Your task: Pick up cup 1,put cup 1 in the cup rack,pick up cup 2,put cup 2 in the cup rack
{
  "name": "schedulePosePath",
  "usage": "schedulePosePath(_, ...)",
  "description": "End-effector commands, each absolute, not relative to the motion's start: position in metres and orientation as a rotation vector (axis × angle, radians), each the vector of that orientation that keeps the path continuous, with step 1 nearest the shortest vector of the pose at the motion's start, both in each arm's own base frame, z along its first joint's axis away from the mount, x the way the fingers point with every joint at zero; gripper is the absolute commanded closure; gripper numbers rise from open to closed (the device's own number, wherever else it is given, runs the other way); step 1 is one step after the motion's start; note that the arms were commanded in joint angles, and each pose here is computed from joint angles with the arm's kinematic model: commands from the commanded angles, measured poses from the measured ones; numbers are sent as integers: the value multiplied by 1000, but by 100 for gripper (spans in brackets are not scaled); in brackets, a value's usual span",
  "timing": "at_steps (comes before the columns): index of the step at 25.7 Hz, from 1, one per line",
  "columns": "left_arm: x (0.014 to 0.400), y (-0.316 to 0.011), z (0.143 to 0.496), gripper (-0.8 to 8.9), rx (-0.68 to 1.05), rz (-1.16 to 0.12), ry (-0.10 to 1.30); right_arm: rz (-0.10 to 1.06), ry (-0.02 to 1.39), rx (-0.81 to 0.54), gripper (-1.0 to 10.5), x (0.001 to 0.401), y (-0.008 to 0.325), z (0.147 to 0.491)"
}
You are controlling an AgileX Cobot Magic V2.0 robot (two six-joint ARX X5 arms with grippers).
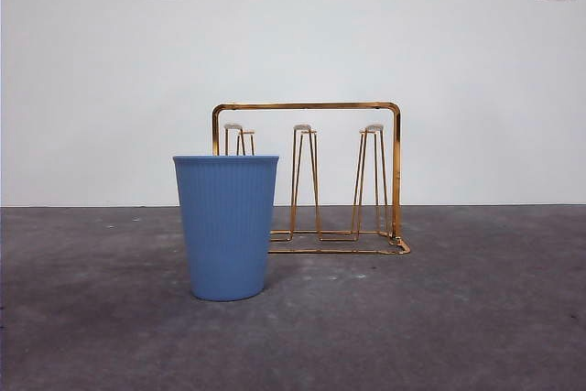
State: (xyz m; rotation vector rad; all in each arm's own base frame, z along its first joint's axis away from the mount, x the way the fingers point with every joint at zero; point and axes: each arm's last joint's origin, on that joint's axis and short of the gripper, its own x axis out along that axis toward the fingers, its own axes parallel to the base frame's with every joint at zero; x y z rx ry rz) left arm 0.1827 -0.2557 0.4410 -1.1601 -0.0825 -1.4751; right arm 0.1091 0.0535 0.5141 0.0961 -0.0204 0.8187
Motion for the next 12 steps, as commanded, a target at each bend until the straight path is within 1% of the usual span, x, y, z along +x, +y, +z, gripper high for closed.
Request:
schedulePosePath(1, 183, -258, 440, 822, -1110, -1474, -113, 799, 10, 93, 954, 114, 55, 510)
schedulePosePath(9, 183, -258, 439, 821, -1091, -1468, -127, 795, 80, 85, 944, 114, 55, 503)
schedulePosePath(11, 183, -258, 439, 821, -1085, -1466, -127, 793, 94, 78, 910, 113, 54, 502)
schedulePosePath(12, 183, -259, 439, 821, -1077, -1461, -126, 793, 98, 73, 859, 113, 54, 501)
